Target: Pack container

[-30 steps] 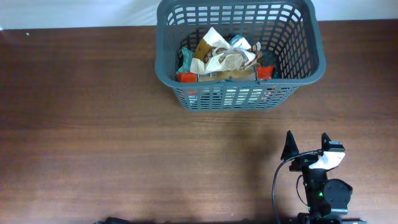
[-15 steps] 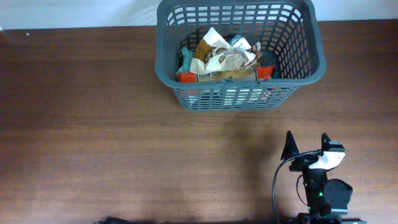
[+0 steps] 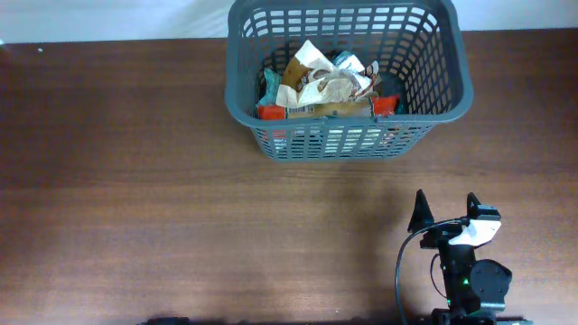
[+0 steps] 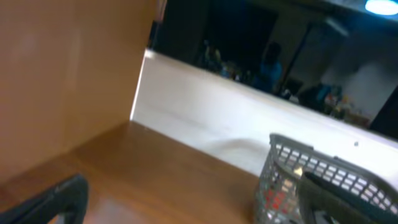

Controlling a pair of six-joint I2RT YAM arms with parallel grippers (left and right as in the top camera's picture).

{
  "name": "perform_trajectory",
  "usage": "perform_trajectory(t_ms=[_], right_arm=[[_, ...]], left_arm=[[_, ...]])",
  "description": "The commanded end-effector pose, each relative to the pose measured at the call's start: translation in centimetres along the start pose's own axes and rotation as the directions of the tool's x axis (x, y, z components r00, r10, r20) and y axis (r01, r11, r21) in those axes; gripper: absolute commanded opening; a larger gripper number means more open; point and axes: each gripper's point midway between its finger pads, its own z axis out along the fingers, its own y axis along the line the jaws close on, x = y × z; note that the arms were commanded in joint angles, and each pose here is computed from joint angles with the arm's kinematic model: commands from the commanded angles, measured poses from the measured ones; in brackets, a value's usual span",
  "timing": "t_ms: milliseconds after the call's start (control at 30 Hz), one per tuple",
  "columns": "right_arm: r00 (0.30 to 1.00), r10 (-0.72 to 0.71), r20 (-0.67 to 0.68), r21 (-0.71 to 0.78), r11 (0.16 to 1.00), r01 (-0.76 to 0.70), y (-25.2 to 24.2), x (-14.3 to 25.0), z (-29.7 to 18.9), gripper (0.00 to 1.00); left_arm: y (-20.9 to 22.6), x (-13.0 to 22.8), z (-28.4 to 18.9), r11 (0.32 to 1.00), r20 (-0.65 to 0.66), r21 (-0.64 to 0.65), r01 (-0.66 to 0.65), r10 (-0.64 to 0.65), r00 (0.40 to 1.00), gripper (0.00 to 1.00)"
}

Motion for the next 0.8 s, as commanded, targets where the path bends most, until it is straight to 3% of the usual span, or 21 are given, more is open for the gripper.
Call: perform_trajectory(t_ms=[0, 200, 400, 600, 767], right_arm=[[1.0, 0.01, -0.004, -0.007, 1.0, -0.01, 0.1, 0.2, 0.0, 0.99], [1.0, 0.01, -0.004, -0.007, 1.0, -0.01, 0.1, 0.2, 0.0, 0.99], [1.0, 0.01, -0.004, -0.007, 1.0, -0.01, 0.1, 0.2, 0.0, 0.99], [1.0, 0.01, -0.004, -0.007, 1.0, -0.01, 0.1, 0.2, 0.0, 0.99], [1.0, 0.01, -0.004, -0.007, 1.0, -0.01, 0.1, 0.2, 0.0, 0.99]], left_arm=[[-2.3, 4.0, 4.1, 0.996, -0.093, 0.037, 0.085, -0.082, 0.992, 0.99], [-4.9, 10.2, 12.9, 0.983, -0.118, 0.151, 0.102, -0.085, 0.989, 0.99], [-3.6, 19.6, 22.4, 0.992, -0.203, 0.09, 0.086, -0.066, 0.977, 0.99], [-1.2, 27.5, 26.6, 0.997, -0.246, 0.04, 0.07, -0.058, 0.968, 0.99], [1.1, 31.1, 27.7, 0.998, -0.243, -0.034, 0.047, -0.054, 0.969, 0.99]])
